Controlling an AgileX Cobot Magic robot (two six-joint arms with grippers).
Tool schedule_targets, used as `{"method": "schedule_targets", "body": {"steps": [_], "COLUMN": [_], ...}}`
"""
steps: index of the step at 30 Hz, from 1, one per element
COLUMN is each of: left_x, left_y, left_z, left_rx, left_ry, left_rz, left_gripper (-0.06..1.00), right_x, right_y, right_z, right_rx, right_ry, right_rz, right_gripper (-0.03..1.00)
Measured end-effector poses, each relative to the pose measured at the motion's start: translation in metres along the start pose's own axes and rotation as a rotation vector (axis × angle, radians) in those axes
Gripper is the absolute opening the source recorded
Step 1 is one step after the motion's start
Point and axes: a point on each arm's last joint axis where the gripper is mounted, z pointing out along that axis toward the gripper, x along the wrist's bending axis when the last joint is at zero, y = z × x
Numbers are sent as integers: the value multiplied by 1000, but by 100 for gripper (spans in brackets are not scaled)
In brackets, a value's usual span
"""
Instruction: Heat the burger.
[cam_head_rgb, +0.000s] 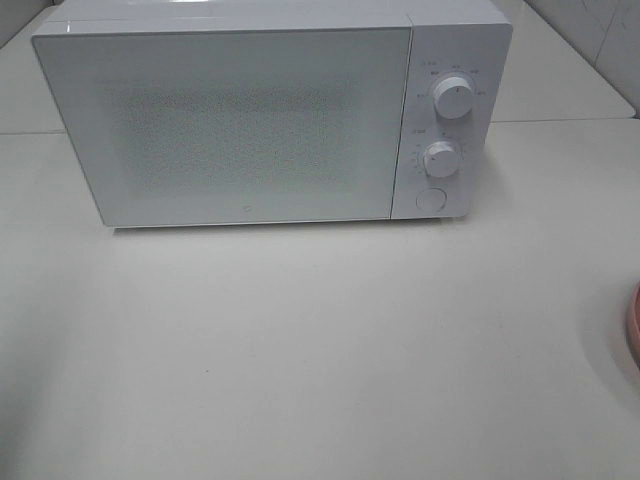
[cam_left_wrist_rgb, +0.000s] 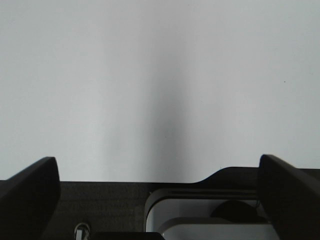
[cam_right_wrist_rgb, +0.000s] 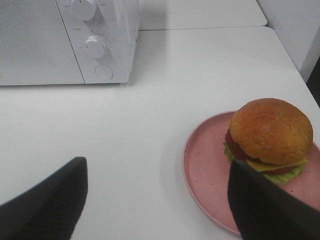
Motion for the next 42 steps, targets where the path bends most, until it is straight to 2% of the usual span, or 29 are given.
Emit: {"method": "schedule_targets", "body": {"steps": [2, 6, 8, 11, 16, 17, 18, 24, 42], "left_x": [1, 1, 3, 3, 4, 4, 3, 3, 4], "left_y": [-19, -39, -57, -67, -85, -85, -91, -110, -114], "left_z": [-4, -3, 1, 2, -13, -13, -17, -27, -29], "left_rx": [-78, -135, -198, -237, -413, -413, -460, -597, -620], "left_ry": [3, 3, 5, 10, 19, 19, 18, 17, 29], "left_rz": [25, 42, 52, 55, 76, 76, 80, 92, 96], "left_gripper": [99, 99, 99, 99, 99, 99, 99, 99, 99], "right_x": [0, 0, 0, 0, 0, 0, 0, 0, 0], "right_y": [0, 0, 0, 0, 0, 0, 0, 0, 0], "right_z": [0, 0, 0, 0, 0, 0, 0, 0, 0], "right_rx": [0, 0, 0, 0, 0, 0, 0, 0, 0], "right_ry": [0, 0, 0, 0, 0, 0, 0, 0, 0], "right_rz": [0, 0, 0, 0, 0, 0, 0, 0, 0], "right_gripper": [74, 74, 74, 74, 74, 74, 74, 74, 74]}}
